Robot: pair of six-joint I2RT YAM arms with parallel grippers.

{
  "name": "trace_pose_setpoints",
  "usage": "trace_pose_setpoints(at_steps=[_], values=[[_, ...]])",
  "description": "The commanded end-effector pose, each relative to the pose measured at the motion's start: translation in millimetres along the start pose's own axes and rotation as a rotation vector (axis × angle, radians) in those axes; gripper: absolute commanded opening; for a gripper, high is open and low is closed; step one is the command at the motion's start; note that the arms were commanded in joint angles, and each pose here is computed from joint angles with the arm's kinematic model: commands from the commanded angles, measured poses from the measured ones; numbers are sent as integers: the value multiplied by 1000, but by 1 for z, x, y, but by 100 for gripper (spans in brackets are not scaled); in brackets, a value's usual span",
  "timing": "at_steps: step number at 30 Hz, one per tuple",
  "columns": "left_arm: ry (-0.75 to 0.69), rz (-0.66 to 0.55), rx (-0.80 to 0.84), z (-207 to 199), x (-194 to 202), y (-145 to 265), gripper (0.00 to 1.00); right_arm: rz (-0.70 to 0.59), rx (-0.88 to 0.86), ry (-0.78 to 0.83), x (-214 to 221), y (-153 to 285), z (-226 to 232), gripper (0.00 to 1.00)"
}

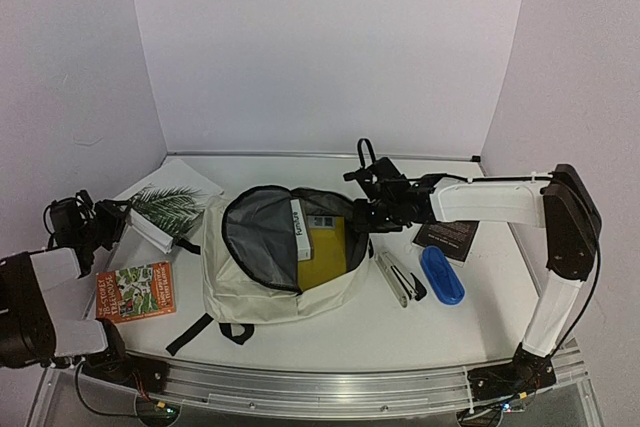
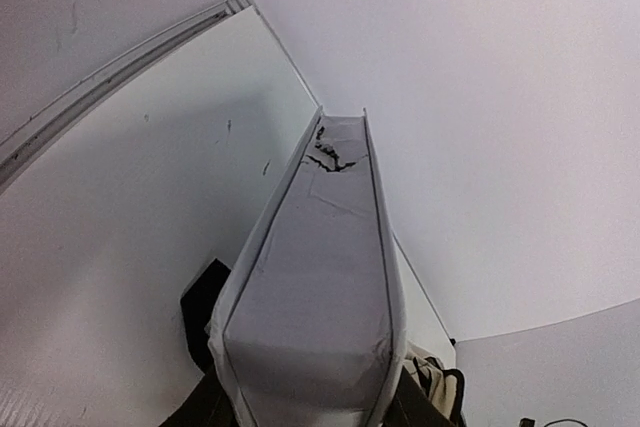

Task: Pack the student bag
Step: Pick up the book from the center of the board.

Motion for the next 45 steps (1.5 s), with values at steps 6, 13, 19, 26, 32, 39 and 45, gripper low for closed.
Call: trace_pose_setpoints(at_steps=[6,13,19,26,32,39,45], values=[[-167,-51,137,-73,-40,40,31,-88,-35,-4,-26,19,11,63],[-222,-7,304,-111,-53,54,28,-152,-92,-54,-66,49,-3,91],[-281,97,470,-158,-57,55,29,-184,-247,-35,-103,82,-10,98],[-390,278,727,-221,-34,37,29,-193,-545,24,-139,132,-10,98],[-455,407,917,-253,-17,28,29,-119,-860,108,-149,175,-6,98],[-480,470,1044,-279,3,19,30,80,-1058,150,-130,171,5,98],[-492,505,1128,-296,16,9,30,152,-1042,146,-114,149,7,98]])
Point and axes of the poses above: each gripper's point midway between its finger pads, its own y axis back along the fingers, its own z axis along the line the jaws close on, x = y × z, the point moved 9 cm from there along y, back along the fingers, and after that the axes turned 12 degrees about -y, right-handed, at the moved point
